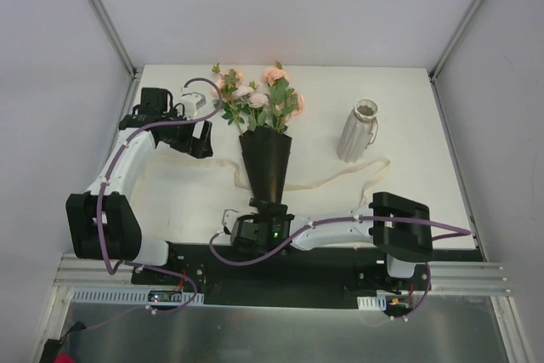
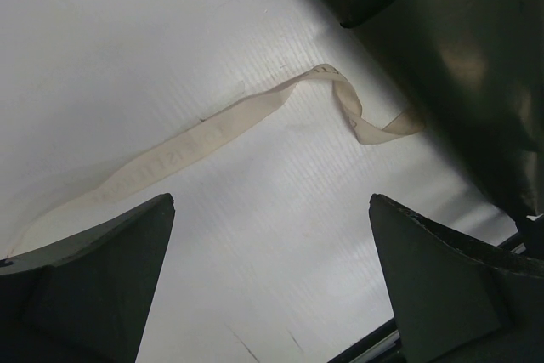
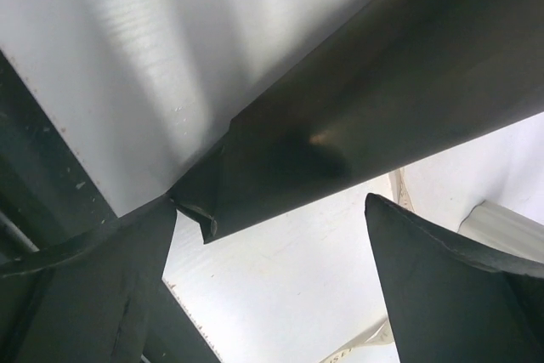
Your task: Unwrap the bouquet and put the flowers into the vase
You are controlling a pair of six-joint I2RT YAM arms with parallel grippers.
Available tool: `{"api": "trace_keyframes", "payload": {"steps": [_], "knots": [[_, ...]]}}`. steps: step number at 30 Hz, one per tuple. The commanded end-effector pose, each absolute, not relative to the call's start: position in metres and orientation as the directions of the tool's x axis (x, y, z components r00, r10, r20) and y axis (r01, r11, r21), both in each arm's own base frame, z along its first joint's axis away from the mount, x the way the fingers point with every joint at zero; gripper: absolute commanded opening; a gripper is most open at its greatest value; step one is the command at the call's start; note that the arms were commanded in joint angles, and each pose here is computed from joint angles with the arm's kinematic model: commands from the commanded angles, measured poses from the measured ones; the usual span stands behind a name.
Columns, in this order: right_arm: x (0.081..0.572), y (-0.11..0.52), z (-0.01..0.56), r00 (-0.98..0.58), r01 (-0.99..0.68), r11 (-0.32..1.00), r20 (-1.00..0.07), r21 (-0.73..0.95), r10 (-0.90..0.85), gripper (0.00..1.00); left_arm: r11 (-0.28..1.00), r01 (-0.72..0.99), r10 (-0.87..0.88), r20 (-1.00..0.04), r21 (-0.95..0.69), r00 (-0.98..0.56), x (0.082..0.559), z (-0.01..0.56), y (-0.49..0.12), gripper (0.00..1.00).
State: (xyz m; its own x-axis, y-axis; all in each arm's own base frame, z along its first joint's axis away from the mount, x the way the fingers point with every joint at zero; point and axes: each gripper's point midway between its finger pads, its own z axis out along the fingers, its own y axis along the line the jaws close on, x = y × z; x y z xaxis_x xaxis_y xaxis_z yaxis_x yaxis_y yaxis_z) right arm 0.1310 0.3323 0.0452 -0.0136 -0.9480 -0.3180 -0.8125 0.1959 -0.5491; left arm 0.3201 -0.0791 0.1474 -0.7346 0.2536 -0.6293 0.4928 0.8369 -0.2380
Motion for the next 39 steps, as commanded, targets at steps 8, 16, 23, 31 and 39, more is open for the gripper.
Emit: {"api": "trace_keyframes", "payload": {"steps": [8, 16, 23, 31, 39], "knots": [[0.132, 0.368, 0.071, -0.010, -0.823, 0.277, -0.474, -0.496, -0.880, 0.97, 0.823, 0.523, 0.288, -0.629, -0.223, -0.722, 0.316, 0.149, -0.076, 0.99], [0.138, 0.368, 0.073, -0.036, -0.813, 0.308, -0.485, -0.495, -0.874, 0.96, 0.816, 0.534, 0.297, -0.634, -0.220, -0.714, 0.313, 0.152, -0.076, 0.99], [0.178, 0.359, 0.074, -0.057, -0.704, 0.358, -0.454, -0.614, -0.889, 0.99, 0.820, 0.531, 0.303, -0.625, -0.214, -0.719, 0.314, 0.148, -0.074, 0.99], [0.184, 0.349, 0.051, -0.051, -0.696, 0.303, -0.376, -0.651, -0.925, 0.96, 0.822, 0.534, 0.312, -0.630, -0.195, -0.711, 0.317, 0.151, -0.072, 0.99], [0.191, 0.353, 0.059, -0.026, -0.636, 0.318, -0.392, -0.704, -0.920, 0.93, 0.824, 0.532, 0.308, -0.633, -0.196, -0.710, 0.317, 0.152, -0.072, 0.99]]}}
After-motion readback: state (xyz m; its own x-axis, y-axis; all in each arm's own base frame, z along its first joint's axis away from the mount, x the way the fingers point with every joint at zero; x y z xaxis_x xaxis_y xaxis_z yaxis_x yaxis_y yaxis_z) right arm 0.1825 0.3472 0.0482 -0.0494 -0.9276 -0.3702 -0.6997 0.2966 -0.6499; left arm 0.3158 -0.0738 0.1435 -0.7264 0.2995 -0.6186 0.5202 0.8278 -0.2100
